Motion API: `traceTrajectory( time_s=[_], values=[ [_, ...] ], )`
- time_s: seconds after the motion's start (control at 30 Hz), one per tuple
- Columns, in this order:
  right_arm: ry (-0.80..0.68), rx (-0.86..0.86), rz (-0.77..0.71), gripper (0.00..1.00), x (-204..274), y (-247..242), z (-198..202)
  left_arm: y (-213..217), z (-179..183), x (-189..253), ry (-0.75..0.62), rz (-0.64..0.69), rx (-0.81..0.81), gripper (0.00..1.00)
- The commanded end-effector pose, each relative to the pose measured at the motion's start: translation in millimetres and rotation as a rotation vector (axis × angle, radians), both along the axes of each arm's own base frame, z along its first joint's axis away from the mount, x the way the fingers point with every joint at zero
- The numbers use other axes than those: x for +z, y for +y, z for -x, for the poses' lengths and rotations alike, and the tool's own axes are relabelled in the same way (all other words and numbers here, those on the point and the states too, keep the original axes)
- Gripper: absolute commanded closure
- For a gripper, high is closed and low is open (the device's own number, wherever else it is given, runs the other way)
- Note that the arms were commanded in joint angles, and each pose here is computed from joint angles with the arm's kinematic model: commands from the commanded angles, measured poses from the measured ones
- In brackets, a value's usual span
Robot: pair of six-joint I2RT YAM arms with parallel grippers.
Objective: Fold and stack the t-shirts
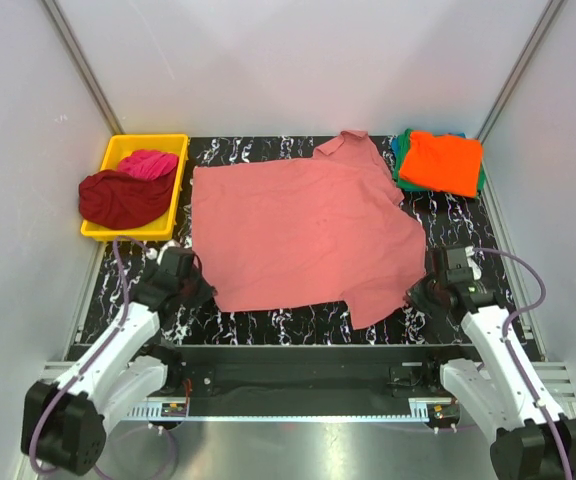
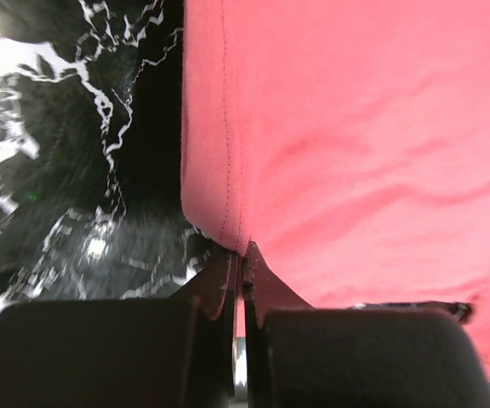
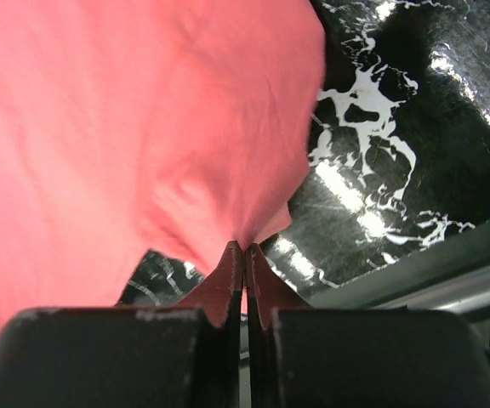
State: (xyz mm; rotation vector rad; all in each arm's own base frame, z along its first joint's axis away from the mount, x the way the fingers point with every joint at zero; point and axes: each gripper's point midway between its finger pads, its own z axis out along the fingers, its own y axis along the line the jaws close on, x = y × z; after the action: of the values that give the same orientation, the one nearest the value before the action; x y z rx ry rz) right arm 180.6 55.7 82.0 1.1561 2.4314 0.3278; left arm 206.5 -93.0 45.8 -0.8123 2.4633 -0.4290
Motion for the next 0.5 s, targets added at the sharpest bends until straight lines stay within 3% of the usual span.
traceTrajectory(
  time_s=[0.0,0.2,0.47],
  values=[
    [-0.069,0.011,0.015,1.00,33.1,-3.9,-0.2,10.9,1.0,33.7,-0.047,-0.045,0.013,1.00],
    [-0.174,0.076,0.045,1.00,72.8,-0.4,-36.5,10.0,-10.7,56.1,-0.064,-0.056,-0.011,1.00],
    [-0.245,0.209,0.153,1.00,114.2,4.4,-125.4,27.5,-55.9,70.9,-0.030,-0.127,-0.015,1.00]
  ],
)
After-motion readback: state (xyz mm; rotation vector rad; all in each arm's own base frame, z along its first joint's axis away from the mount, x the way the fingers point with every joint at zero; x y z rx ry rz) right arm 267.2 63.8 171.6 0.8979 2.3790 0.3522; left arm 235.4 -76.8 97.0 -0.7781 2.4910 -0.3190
